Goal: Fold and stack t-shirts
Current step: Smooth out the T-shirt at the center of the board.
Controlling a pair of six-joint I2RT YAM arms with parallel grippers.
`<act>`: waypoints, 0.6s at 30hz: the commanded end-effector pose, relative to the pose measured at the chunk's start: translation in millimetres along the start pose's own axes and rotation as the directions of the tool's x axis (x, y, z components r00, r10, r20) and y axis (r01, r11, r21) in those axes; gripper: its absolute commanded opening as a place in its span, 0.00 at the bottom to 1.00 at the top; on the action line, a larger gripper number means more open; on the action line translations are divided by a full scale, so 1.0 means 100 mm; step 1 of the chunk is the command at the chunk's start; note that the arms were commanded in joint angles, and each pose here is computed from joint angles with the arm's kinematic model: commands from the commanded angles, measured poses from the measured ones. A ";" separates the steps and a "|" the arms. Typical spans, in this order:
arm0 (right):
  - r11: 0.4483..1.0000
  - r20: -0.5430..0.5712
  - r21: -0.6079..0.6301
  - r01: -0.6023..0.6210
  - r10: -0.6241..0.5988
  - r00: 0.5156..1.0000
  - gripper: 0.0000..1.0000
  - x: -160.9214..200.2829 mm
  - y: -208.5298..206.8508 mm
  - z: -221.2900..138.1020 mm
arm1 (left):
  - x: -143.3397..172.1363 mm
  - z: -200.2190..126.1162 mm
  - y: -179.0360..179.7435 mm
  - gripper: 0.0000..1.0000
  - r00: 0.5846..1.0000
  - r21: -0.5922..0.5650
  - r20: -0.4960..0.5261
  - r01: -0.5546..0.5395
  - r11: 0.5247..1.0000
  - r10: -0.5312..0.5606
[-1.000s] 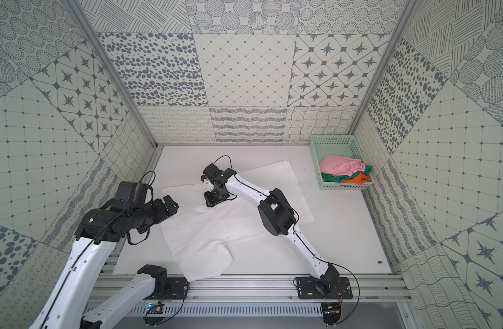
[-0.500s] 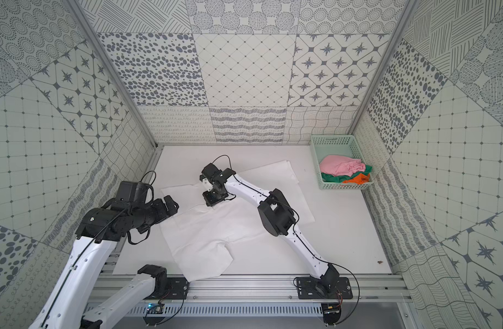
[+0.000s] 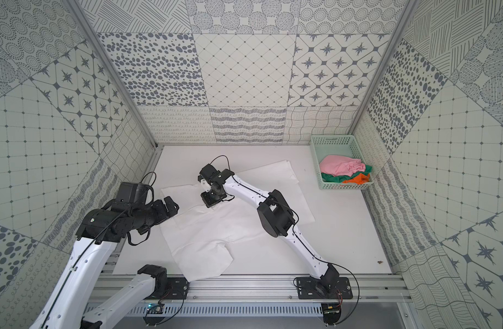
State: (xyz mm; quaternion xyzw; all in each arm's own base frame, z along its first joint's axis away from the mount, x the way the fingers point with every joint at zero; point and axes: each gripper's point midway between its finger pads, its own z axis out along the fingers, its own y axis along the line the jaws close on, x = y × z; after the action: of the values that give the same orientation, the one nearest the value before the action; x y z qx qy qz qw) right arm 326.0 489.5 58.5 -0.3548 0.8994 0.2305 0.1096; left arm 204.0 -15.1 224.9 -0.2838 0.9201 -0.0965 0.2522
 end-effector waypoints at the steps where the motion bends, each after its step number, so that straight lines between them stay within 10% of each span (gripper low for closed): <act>1: 0.999 0.038 -0.008 0.034 -0.034 0.999 0.00 -0.05 0.19 -0.23 | 0.02 0.01 0.00 0.98 1.000 0.013 -0.003 0.012 1.000 -0.012; 18: 0.996 -0.073 0.049 0.072 -0.068 0.995 0.00 0.64 0.26 -0.49 | 0.09 0.12 0.01 0.98 0.999 0.022 -0.025 0.029 0.999 -0.029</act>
State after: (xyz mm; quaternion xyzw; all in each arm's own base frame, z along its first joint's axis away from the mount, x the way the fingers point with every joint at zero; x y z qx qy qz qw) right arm 261.0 451.6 80.8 -0.3853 0.8970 0.2002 0.0825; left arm 196.5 -18.2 207.9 -0.2868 0.9244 -0.1003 0.2306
